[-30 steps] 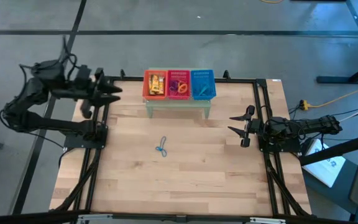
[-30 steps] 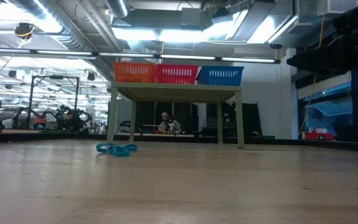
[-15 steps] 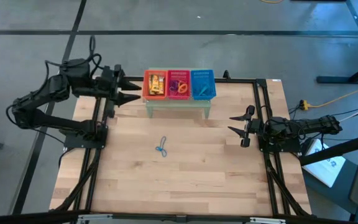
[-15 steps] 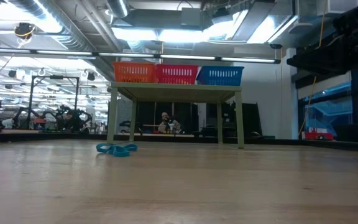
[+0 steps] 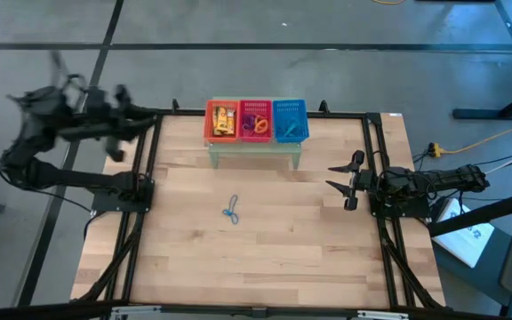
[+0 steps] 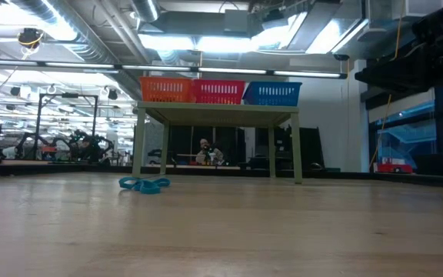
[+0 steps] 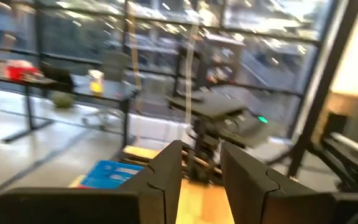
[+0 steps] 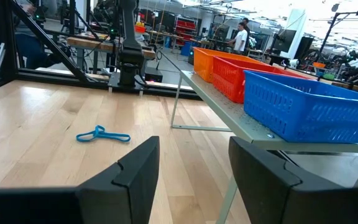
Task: Pick & Place Office Desk Supplies
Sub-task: Put the blue rubber band into the blue bin on the shelf
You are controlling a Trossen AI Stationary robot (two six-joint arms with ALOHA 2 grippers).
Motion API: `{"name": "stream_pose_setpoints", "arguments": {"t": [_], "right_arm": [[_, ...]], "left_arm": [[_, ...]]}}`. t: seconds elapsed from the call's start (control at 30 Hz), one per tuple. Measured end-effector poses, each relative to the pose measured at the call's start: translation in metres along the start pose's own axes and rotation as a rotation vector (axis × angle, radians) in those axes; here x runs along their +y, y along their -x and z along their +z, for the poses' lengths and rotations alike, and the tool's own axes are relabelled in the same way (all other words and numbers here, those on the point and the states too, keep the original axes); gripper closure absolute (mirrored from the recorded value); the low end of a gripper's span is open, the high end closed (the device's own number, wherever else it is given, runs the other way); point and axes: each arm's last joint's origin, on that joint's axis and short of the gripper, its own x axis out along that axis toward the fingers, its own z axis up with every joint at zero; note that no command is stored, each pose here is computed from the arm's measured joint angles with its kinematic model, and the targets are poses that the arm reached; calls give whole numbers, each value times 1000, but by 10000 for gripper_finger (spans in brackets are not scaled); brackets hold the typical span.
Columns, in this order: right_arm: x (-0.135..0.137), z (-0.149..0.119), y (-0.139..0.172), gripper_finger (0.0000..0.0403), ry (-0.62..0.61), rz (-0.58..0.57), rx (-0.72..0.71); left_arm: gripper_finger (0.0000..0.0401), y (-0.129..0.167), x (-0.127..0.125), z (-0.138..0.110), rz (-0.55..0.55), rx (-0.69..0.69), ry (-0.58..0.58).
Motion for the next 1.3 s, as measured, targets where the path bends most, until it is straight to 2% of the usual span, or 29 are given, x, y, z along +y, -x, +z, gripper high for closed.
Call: {"name": "stream_pose_setpoints", "arguments": {"t": [0.13, 0.27, 0.4, 0.5, 0.63, 0.73, 0.83, 0.97, 1.13, 1.3], "right_arm": [[0, 0, 0, 208, 0, 0, 0], [0, 0, 0, 208, 0, 0, 0], [0, 0, 0, 208, 0, 0, 0], [0, 0, 0, 208, 0, 1, 0], [0, 0, 0, 208, 1, 1, 0], [0, 0, 0, 208, 1, 1, 0], [0, 0, 0, 208, 1, 1, 0], [0, 0, 0, 208, 1, 0, 0], [0, 0, 0, 208, 1, 0, 0], [0, 0, 0, 208, 4, 0, 0]], "left_arm": [[293, 39, 2, -4, 107, -15, 9], [285, 59, 4, -18, 113, -39, 67], [281, 52, 6, -40, 66, -80, 71], [281, 50, 9, -65, 66, -31, 55], [281, 46, 11, -88, 10, -93, 75], [280, 51, 11, -94, 7, -165, 55], [281, 55, 13, -105, 38, -121, 45], [278, 47, 17, -134, 51, 64, 65], [278, 32, 17, -155, -49, 104, 103], [276, 34, 19, -166, -40, 71, 83]]}}
